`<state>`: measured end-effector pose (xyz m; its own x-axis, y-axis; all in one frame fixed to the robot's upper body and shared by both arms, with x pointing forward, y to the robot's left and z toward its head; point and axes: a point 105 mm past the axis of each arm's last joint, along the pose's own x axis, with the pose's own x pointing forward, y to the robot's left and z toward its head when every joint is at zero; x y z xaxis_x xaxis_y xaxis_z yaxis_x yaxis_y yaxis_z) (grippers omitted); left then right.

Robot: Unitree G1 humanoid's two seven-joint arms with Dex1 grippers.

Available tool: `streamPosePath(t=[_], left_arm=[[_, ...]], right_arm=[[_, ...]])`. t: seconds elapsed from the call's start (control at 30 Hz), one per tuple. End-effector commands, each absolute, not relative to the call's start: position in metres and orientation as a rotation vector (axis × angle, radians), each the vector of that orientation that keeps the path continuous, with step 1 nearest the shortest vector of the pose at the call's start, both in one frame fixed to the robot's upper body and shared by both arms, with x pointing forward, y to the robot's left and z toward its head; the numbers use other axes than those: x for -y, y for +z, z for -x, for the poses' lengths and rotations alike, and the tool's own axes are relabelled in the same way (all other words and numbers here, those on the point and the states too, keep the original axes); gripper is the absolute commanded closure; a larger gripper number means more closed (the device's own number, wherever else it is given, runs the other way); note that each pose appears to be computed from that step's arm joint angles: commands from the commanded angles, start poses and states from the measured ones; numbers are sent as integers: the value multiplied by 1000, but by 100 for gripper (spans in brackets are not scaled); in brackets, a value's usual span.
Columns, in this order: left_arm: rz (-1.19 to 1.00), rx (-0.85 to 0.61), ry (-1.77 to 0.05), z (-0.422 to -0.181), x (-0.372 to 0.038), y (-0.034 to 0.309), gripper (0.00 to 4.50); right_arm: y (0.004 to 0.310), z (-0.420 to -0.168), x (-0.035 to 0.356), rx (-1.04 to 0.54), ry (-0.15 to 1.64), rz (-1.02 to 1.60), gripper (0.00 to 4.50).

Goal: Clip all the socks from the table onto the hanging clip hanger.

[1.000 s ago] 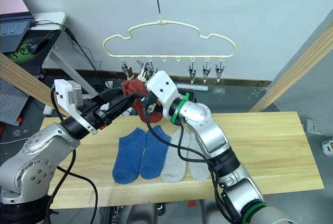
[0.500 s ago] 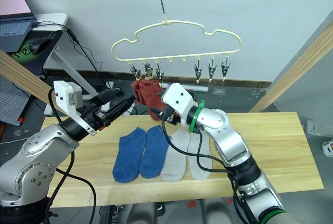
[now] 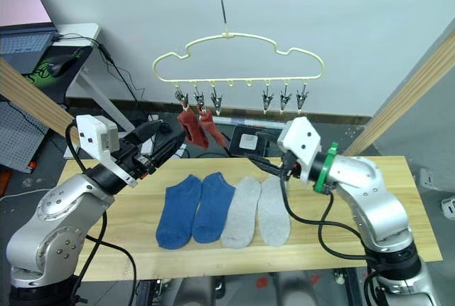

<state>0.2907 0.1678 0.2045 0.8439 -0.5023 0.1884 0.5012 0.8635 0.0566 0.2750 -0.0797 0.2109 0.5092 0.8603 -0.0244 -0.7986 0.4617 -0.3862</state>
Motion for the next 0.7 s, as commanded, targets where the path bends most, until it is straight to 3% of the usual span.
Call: streamPosePath(t=[0.03,0.33,0.5,0.7], left_arm=[[-22,297,-487,-288,-160,216,95],[-12,350,-519,-295,-139,211,95],[-9,379,-495,-302,-134,209,235],[-3,422,-465,-312,-127,206,235]], right_arm=[[221,-263,93,221,1013,379,196],[216,-254,99,191,1003,379,196],[216,-253,96,187,1010,381,191],[218,-252,96,184,1013,381,191]])
